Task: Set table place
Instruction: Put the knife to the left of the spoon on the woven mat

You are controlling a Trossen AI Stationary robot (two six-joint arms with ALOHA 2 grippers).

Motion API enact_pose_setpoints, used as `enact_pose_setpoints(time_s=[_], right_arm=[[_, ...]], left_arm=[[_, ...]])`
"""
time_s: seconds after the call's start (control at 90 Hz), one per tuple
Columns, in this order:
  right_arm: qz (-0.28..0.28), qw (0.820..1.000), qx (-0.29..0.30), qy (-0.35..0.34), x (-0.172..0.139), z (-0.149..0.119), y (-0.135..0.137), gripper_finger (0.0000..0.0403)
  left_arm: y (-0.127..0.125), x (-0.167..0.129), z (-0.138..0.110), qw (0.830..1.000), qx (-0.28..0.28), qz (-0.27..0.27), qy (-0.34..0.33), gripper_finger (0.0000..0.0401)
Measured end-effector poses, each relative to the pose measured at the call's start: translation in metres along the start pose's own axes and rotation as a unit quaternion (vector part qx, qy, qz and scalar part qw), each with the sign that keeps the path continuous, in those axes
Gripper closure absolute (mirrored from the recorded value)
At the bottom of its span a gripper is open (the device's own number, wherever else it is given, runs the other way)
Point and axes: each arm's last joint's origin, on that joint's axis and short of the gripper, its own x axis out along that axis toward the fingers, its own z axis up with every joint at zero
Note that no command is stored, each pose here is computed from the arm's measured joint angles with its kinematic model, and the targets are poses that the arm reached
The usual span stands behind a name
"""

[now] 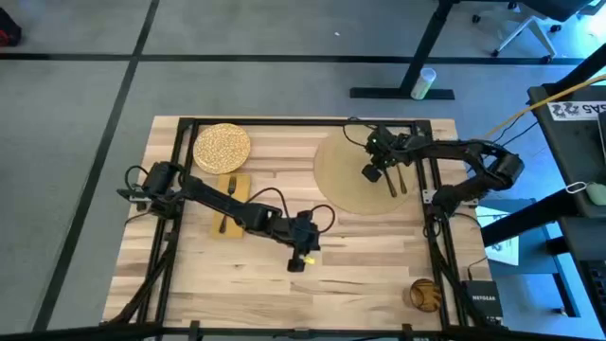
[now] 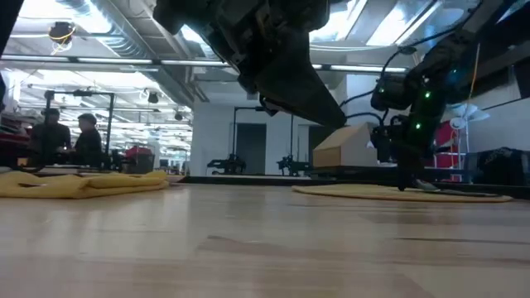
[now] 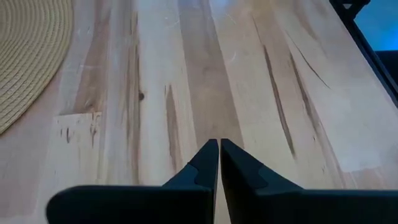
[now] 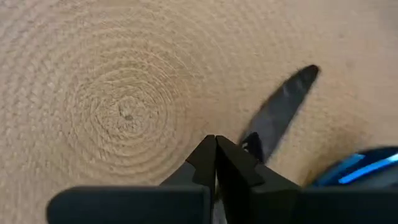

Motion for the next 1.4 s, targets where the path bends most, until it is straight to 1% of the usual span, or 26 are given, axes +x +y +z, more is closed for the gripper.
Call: enact_pose_setpoints(time_s=[0.689,1.189,1.4], right_arm=[[-0.022,1.0,0.004,-0.001,0.0024,0.001,-0.0013,0.0403],[-0.039,0.999,0.027,0.001,0.0024,0.0005,-0.0023,0.0403],[-0.058,0.998,0.031,-0.016,-0.0053,0.0016,-0.0044,0.0403]], left_arm=[[-0.0017,-0.0001,-0.0003,1.0,-0.007,-0.001,0.0,0.0401],[-0.0017,-0.0001,-0.0006,1.0,-0.007,-0.001,0.002,0.0401],[-0.0017,-0.0001,-0.0006,1.0,-0.007,-0.001,0.002,0.0401]])
